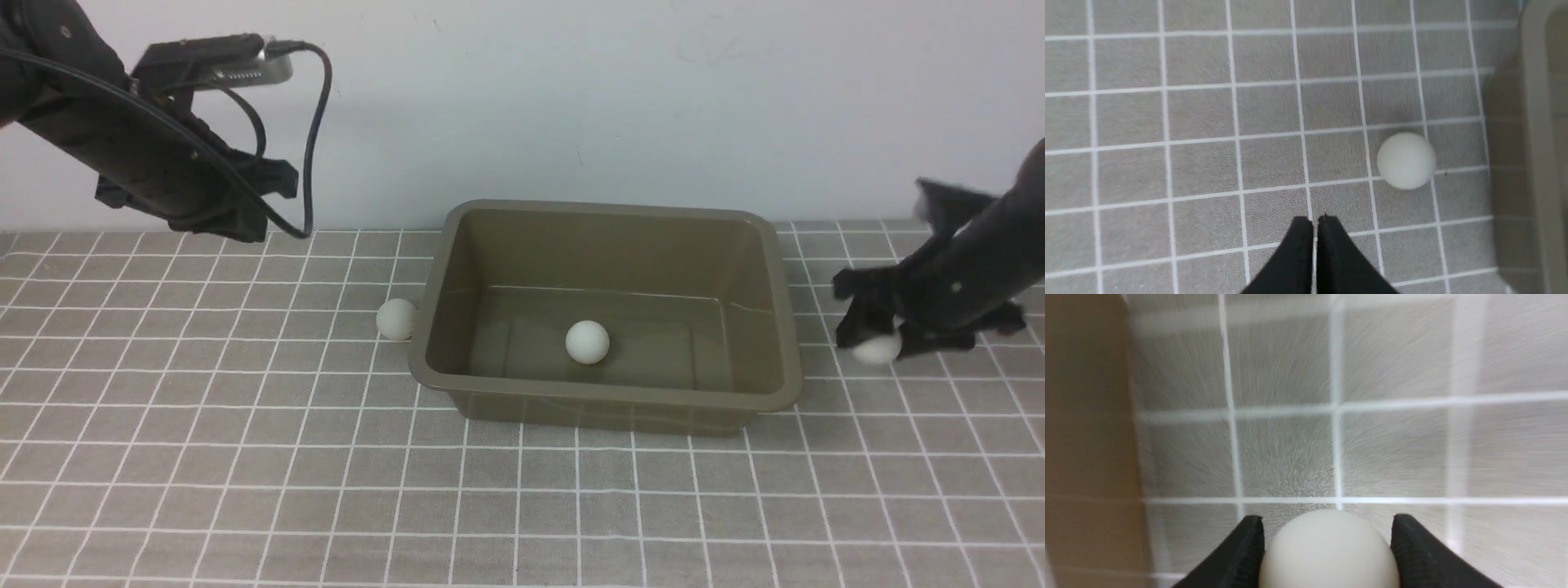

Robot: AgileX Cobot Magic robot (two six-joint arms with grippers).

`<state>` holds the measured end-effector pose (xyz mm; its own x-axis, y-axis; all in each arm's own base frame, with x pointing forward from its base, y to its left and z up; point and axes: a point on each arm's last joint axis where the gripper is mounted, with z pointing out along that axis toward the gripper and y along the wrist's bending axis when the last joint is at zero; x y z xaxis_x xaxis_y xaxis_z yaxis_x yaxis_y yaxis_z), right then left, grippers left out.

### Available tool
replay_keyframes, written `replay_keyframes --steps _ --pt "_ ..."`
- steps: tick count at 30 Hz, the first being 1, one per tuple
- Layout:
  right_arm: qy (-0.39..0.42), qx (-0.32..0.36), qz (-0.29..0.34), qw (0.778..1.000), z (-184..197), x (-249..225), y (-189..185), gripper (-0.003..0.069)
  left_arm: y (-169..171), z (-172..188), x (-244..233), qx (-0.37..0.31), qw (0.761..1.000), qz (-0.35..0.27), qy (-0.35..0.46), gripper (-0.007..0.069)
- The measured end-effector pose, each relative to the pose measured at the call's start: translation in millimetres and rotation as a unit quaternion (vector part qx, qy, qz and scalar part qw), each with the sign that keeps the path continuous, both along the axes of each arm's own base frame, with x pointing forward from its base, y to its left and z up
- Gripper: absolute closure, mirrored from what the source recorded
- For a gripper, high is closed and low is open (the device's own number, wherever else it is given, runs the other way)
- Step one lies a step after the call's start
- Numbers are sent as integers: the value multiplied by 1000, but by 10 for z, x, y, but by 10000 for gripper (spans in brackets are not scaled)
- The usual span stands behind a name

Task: Put the table tennis balls into the box on the grey coffee tablecloth.
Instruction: 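Reach for and grasp a ping pong ball on the table, then release the ping pong ball into the bin and lift the gripper away, then reach for and grasp a ping pong ball on the table beside the basket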

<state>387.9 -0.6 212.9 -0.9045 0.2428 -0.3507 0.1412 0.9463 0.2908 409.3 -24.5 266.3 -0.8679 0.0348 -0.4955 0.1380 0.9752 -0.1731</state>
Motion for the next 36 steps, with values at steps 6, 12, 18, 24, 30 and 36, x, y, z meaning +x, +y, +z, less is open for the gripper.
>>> replay_keyframes --steps 6,12,18,24,30,36 --pt "-133 24 93 986 805 -66 509 298 -319 -475 157 12 998 -62 24 500" --pt "-134 32 179 974 709 37 1100 288 -619 -743 271 11 997 -80 0 235" --pt "-134 6 209 969 754 148 1191 59 -770 -1021 340 12 996 -85 -3 15" --pt "-159 -47 217 962 1316 -106 1005 78 -766 -1162 393 10 997 -74 -4 76" --pt "-220 -151 174 948 2153 -800 645 367 -752 -1104 390 25 995 -92 5 282" --pt "-233 -201 46 950 2616 -1543 200 627 -534 -165 264 36 996 -75 -9 280"
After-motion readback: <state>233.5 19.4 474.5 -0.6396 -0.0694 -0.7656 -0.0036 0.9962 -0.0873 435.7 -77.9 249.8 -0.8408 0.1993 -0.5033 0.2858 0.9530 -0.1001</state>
